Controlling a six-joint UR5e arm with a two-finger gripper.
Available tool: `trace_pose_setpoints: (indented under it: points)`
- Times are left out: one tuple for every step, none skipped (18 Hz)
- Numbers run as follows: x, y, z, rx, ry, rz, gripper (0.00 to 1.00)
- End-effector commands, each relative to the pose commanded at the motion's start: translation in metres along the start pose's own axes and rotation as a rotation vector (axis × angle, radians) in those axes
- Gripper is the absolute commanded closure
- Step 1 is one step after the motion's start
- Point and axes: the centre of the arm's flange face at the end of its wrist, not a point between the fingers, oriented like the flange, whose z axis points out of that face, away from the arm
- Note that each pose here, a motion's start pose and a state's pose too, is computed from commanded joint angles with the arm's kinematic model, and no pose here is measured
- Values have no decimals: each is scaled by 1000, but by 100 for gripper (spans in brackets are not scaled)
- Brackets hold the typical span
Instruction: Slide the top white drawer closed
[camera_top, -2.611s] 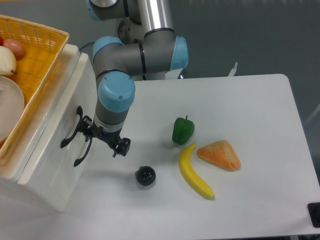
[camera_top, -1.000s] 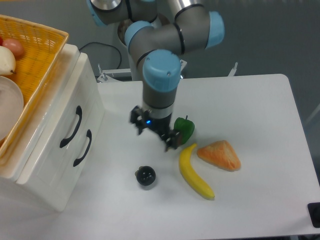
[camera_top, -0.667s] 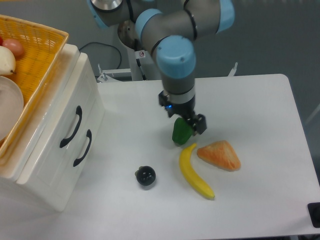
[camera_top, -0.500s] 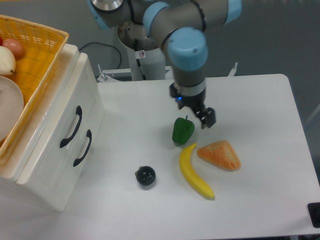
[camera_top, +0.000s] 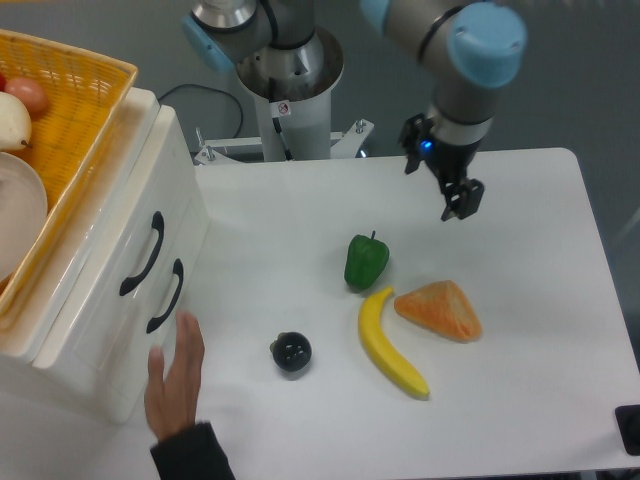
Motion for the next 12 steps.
trace_pose_setpoints:
  points:
    - [2,8,-1,-2,0,35,0]
    - [3,12,-1,-4,0,66,0]
    - [3,13,-2,-8,-2,87,0]
    - [4,13,-4,-16,-1,89,0]
    - [5,12,-5,-21,3,90,0]
    - [5,10,-6,-25,5,96,0]
    - [4,6,-9,-39,7,104,0]
    - [7,4,-14,-51,2,107,0]
    - [8,2,-16,-54,0,108,0]
    - [8,1,-14,-51,3,106,0]
    - [8,0,-14,-53,3,110,0]
    - [8,-1,-13,-51,4,111,0]
